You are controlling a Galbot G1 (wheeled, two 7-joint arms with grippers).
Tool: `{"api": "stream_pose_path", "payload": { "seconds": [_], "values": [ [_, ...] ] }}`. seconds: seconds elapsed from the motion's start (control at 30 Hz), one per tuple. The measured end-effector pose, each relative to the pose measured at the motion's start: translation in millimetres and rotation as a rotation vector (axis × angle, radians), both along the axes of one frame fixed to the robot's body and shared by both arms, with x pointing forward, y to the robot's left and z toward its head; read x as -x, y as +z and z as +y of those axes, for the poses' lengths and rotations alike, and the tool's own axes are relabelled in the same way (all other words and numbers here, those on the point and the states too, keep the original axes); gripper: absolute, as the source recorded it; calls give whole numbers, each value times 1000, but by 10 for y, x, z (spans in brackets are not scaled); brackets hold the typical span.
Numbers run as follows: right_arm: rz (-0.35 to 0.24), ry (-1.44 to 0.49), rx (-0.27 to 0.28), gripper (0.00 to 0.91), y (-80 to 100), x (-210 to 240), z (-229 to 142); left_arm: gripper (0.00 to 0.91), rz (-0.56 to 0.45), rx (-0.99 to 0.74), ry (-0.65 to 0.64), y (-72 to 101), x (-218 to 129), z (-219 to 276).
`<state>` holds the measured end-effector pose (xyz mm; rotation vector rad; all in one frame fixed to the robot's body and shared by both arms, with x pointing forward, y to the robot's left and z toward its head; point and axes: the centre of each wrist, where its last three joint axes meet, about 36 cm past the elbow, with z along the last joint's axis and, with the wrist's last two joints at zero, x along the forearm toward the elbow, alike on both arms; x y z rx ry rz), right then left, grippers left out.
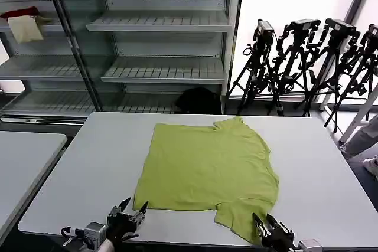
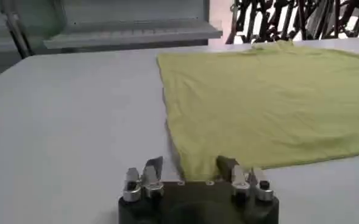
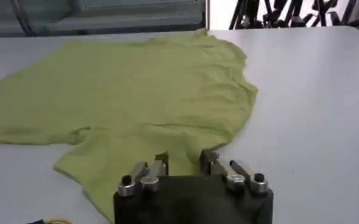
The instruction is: Fold and organize the clothes.
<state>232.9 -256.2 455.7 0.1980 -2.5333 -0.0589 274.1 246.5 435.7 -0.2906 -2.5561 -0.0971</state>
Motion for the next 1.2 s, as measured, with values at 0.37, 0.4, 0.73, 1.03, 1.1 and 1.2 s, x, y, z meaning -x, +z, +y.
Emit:
{"api": "stream_pose_path", "payload": {
  "seconds": [0.37, 0.4, 0.73, 1.03, 1.1, 1.2],
  "values": [
    [-25, -22, -27, 0, 55, -58, -8, 0, -8, 20, -8, 7, -31, -25],
    [-27, -25, -30, 0, 59, -64, -10, 0, -10, 23, -8, 11, -37, -26],
    [-81, -59, -62, 0, 157, -177, -48, 0, -65, 82, 4, 119, -146, -8],
    [-137, -85, -63, 0, 174, -384, -107, 0, -115, 139, 28, 223, -341, -19],
    [-152, -88, -59, 0, 176, -443, -126, 0, -125, 145, 34, 224, -402, -28],
    [-175, -88, -50, 0, 174, -543, -155, 0, -134, 156, 41, 205, -494, -49]
  ]
}}
